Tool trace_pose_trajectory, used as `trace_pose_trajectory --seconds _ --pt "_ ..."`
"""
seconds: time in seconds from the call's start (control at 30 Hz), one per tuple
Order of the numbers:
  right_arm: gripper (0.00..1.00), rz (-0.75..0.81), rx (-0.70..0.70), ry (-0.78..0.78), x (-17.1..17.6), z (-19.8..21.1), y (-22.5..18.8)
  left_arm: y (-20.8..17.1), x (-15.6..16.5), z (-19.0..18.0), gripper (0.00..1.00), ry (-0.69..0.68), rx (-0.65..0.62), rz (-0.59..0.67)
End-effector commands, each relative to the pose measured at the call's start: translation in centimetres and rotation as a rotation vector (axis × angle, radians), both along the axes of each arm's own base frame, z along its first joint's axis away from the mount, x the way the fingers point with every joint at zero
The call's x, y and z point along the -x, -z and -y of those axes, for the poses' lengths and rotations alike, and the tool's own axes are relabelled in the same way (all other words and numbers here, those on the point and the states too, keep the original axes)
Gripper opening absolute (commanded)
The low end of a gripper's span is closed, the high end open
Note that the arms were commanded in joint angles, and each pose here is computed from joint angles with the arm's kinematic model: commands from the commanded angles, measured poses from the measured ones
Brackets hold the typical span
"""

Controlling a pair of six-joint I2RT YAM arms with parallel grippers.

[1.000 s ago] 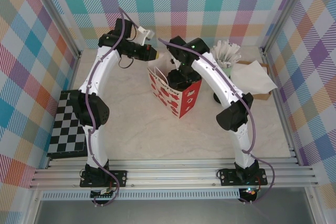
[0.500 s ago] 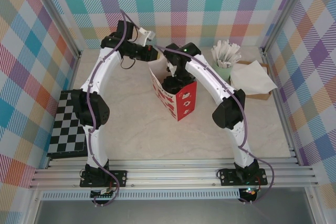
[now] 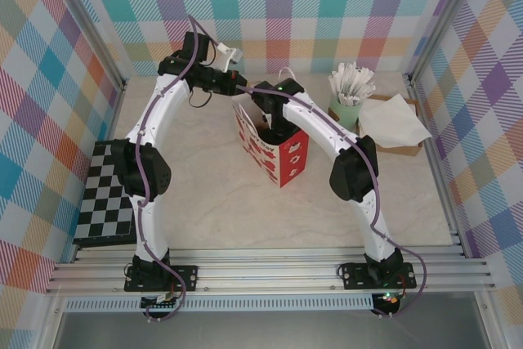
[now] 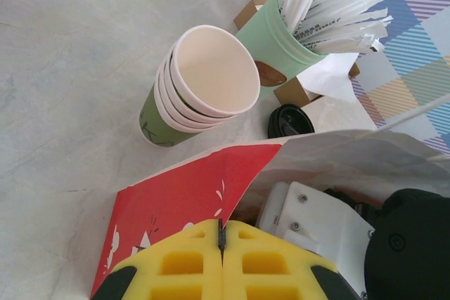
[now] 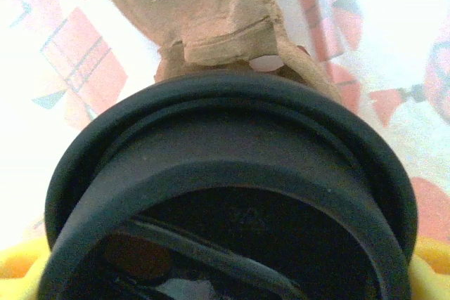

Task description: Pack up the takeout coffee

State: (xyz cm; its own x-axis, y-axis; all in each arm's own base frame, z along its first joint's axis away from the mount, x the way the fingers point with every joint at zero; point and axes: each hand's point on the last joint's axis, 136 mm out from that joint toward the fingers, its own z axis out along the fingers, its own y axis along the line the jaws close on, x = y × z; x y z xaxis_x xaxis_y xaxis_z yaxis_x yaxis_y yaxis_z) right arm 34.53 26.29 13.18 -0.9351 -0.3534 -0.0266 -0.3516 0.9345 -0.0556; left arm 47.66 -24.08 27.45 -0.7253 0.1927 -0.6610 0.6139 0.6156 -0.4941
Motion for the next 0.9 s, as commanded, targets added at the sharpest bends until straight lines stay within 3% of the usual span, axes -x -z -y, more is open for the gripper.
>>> trace_pose_trajectory --seconds 0.0,0.2,0.3,0.5,0.87 --pt "0.57 0.136 0.096 -0.018 -1.5 2.0 -2.1 -1.6 0.6 -0.1 0.00 0.002 -0.003 0.027" --pt "0.57 0.096 -0.191 -0.167 0.1 -2.6 -3.9 -1.8 0.2 0.1 0.00 0.006 0.003 0.025" --pt "0.57 0.072 -0.254 -0.204 1.0 -3.4 -5.0 -1.8 0.2 0.1 0.00 0.006 0.002 0.024" --pt "0.58 0.107 -0.219 -0.199 1.1 -2.3 -6.6 -1.6 0.4 0.0 0.00 0.008 -0.007 0.020" --pt "0.57 0.063 -0.081 -0.126 1.2 0.0 -5.0 -1.2 0.6 0.1 0.00 0.018 -0.002 0.000"
